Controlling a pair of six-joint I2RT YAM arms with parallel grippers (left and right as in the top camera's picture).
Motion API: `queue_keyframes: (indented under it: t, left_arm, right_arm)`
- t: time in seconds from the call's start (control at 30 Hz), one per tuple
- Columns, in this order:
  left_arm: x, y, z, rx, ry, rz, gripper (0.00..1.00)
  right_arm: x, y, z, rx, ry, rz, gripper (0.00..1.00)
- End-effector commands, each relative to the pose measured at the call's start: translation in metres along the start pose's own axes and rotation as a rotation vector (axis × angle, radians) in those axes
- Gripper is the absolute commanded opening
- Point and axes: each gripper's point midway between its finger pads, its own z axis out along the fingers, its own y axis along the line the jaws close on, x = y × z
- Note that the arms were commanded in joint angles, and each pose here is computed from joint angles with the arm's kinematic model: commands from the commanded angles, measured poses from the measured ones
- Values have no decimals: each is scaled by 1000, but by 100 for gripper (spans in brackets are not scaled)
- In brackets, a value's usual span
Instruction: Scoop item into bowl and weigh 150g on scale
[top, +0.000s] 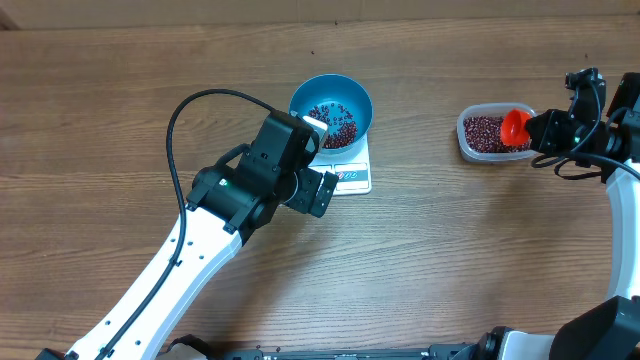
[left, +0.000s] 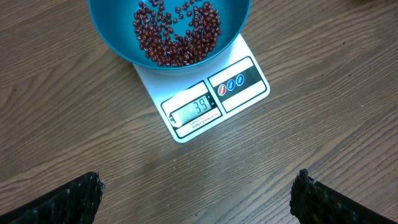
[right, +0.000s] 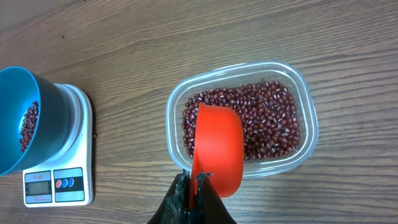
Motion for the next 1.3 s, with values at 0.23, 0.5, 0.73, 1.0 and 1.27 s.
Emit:
queue_keyframes:
  t: [0.23,0.5,0.73,1.0,1.27]
  left_arm:
    - [-3,-2,0,6,-4,24,100]
    - [-3,-2,0,6,-4,24,99]
    - [-3,-2,0,6,-4,24,100]
    - [-3,-2,0,6,-4,24,100]
    - [-3,-2,0,6,-4,24,100]
  right_arm:
    - [-8,9,-9,-15,-32,-27,4]
    - [-8,9,-9,-15,-32,-27,4]
    - [-8,8,-9,-15,-33,-28,4]
    - [-7,1,-8,27,-27,-27,4]
    - [-6,-2,-8,41,-25,-26,4]
